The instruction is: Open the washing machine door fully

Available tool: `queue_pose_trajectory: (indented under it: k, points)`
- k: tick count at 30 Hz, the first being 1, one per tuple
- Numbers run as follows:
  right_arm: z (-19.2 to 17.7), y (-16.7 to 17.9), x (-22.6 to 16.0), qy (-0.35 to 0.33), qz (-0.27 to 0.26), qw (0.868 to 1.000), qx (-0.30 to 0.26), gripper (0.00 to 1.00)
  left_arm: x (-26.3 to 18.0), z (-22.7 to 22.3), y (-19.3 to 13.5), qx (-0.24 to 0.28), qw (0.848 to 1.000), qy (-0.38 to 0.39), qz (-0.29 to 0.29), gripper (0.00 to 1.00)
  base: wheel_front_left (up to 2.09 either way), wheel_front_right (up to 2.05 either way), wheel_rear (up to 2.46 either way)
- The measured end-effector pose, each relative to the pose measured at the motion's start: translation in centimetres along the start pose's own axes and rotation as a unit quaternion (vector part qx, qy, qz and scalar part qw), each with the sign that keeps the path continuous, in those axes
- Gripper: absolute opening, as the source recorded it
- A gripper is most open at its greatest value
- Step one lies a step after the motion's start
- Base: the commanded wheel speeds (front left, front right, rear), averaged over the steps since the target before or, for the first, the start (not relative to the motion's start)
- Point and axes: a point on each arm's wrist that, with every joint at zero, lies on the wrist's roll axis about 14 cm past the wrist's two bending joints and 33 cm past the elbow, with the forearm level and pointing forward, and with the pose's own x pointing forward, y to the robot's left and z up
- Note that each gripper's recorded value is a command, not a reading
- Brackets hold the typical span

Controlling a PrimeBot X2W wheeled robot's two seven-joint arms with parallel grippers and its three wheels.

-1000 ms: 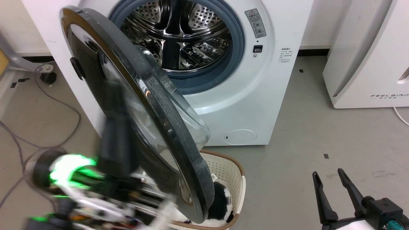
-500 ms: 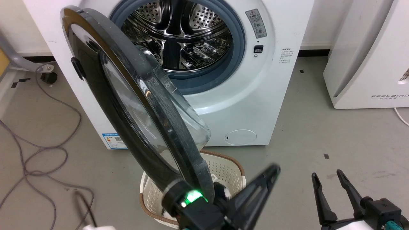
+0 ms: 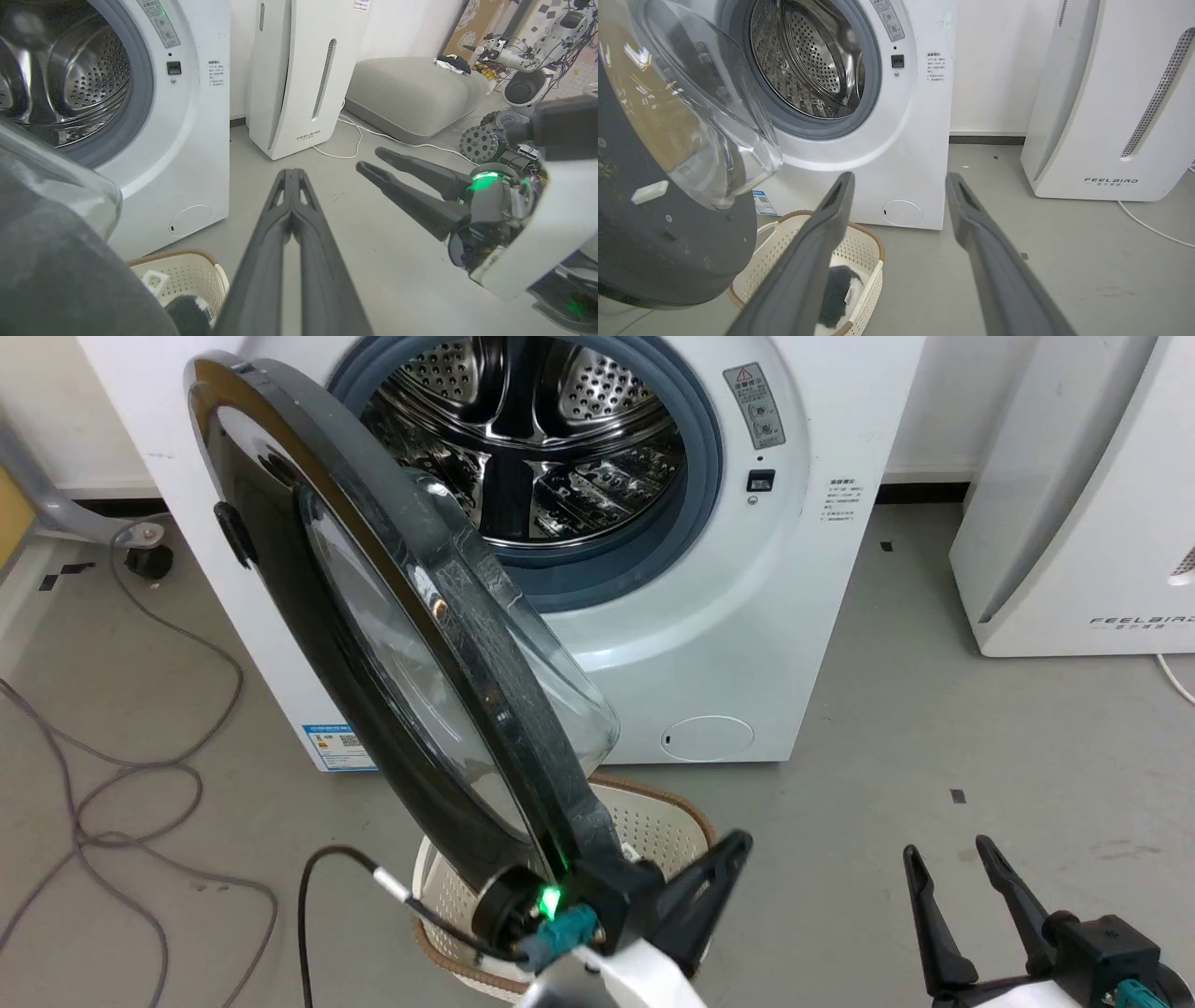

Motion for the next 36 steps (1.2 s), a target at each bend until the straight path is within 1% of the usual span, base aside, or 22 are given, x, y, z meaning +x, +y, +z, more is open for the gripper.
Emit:
queue_pose_trajectory:
  k: [9, 17, 23, 28, 31, 36]
  points:
    - [0.1, 0.0, -0.3, 0.001, -0.001, 1.000, -0.002, 1.00, 1.8, -0.4, 2.6, -0.004, 0.999, -0.013, 0.040, 0.00, 0.00, 0.00, 0.00]
    - [0.0, -0.1, -0.3, 0.005, -0.003, 1.000, 0.001, 1.00, 1.9, -1.4, 3.5, -0.012, 0.997, -0.003, 0.073, 0.00, 0.00, 0.00, 0.00]
    - [-0.1, 0.2, 0.0, 0.006, 0.002, 1.000, 0.005, 1.00, 0.6, -1.9, 4.5, -0.028, 0.994, -0.002, 0.106, 0.00, 0.00, 0.00, 0.00]
    - [0.0, 0.5, 0.1, 0.004, 0.007, 1.000, 0.005, 1.00, -1.1, -1.8, 5.2, -0.026, 0.990, -0.008, 0.135, 0.00, 0.00, 0.00, 0.00]
    - [0.0, 0.6, 0.1, 0.003, 0.009, 1.000, 0.005, 1.00, -2.6, -1.7, 5.9, -0.022, 0.987, -0.012, 0.159, 0.00, 0.00, 0.00, 0.00]
    - [-0.1, 0.9, 0.3, 0.006, 0.016, 1.000, 0.005, 1.00, -4.9, -1.1, 6.7, -0.030, 0.980, -0.022, 0.198, 0.00, 0.00, 0.00, 0.00]
